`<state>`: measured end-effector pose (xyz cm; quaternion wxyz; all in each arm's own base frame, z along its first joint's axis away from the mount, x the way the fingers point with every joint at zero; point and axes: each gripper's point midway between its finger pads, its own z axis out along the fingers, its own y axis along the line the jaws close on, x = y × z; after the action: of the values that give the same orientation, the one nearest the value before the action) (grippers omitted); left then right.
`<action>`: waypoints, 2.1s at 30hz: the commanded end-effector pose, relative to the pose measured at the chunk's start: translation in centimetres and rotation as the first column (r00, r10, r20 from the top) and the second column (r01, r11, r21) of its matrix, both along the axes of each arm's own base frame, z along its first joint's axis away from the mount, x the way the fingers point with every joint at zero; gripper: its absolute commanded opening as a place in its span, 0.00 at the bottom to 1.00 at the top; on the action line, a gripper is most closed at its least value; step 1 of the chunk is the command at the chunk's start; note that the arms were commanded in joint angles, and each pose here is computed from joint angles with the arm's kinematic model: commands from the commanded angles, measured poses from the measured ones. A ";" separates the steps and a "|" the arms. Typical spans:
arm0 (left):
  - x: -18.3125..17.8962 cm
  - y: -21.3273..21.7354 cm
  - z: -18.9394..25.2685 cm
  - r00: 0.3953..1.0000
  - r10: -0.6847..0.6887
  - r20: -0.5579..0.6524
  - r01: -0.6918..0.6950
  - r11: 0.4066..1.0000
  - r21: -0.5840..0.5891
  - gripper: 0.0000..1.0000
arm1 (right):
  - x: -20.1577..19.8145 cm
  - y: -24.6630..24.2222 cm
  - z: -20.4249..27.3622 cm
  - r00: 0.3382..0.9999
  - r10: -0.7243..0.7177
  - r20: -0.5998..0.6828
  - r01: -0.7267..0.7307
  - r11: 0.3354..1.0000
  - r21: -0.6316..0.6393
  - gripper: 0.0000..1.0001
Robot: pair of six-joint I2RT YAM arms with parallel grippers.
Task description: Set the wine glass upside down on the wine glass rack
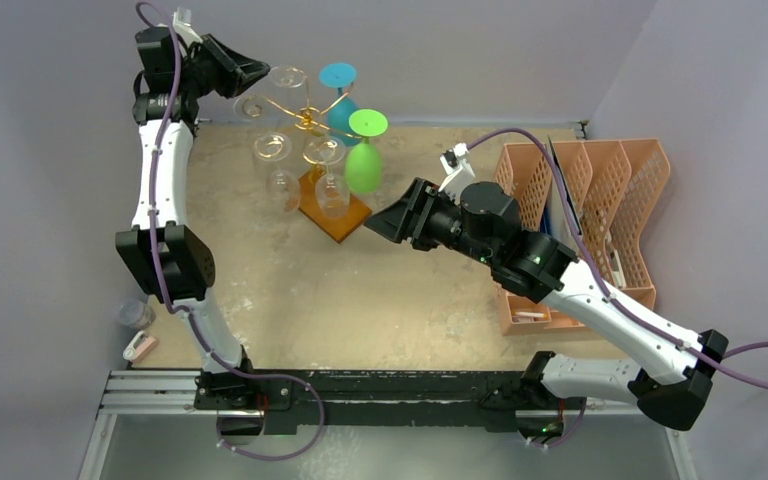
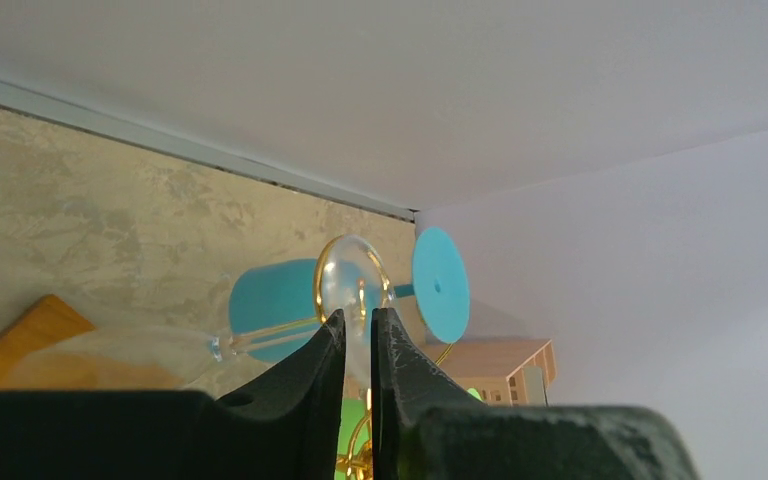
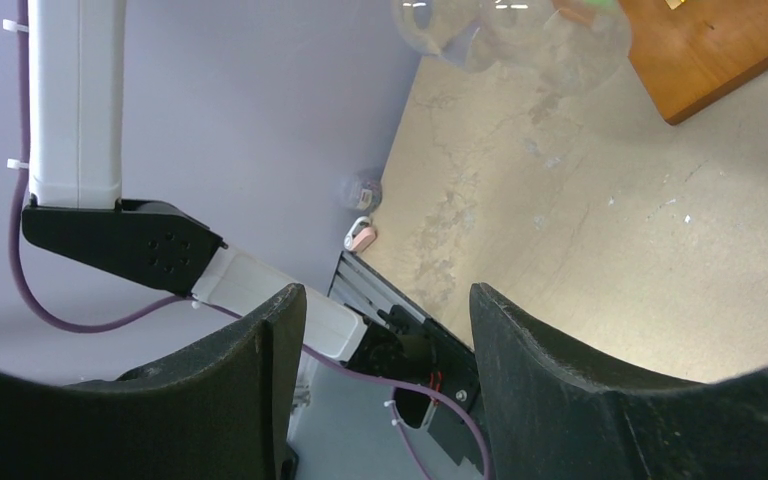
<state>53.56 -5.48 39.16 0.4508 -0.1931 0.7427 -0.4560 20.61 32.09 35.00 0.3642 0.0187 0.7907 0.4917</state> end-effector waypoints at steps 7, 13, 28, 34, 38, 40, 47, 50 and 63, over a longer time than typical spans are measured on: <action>-0.6 1.4 3.5 0.994 0.054 0.094 -0.062 0.995 0.080 0.15 | 0.1 0.2 1.2 1.000 -0.001 0.021 0.000 0.999 0.041 0.63; -1.9 3.5 5.0 0.980 0.135 0.145 -0.163 0.966 0.202 0.27 | 0.3 -0.8 1.2 0.999 -0.038 0.027 0.038 0.999 0.021 0.64; -15.8 7.7 3.5 0.928 0.337 0.160 -0.367 0.755 0.543 0.72 | 2.4 -11.9 -0.5 0.915 -0.263 0.306 0.368 0.856 -0.364 0.83; -22.9 7.6 -1.1 0.927 0.359 0.106 -0.346 0.714 0.609 0.72 | 2.6 -16.5 0.3 0.851 -0.313 0.422 0.494 0.748 -0.443 0.97; -28.2 7.2 -2.2 0.913 0.388 0.127 -0.380 0.695 0.611 0.72 | 2.3 -19.1 2.2 0.799 -0.332 0.502 0.566 0.698 -0.439 0.99; -30.4 6.8 -2.1 0.906 0.388 0.168 -0.407 0.690 0.598 0.73 | 1.8 -20.6 3.5 0.770 -0.343 0.539 0.596 0.688 -0.414 0.99; -35.8 7.4 -2.1 0.850 0.458 0.261 -0.517 0.629 0.581 0.73 | -0.3 -24.0 6.9 0.716 -0.361 0.597 0.633 0.697 -0.338 0.99; -37.5 7.8 -1.3 0.826 0.483 0.290 -0.553 0.599 0.579 0.73 | -1.1 -24.9 7.7 0.705 -0.375 0.602 0.638 0.707 -0.307 0.99; -40.1 7.8 2.2 0.825 0.465 0.321 -0.556 0.564 0.611 0.81 | -2.3 -25.9 10.2 0.682 -0.389 0.619 0.633 0.739 -0.232 0.99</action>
<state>13.58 2.32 41.53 0.6557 -0.2019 0.7273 -0.0183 18.50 6.62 43.74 0.6770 0.0237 0.7180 0.1596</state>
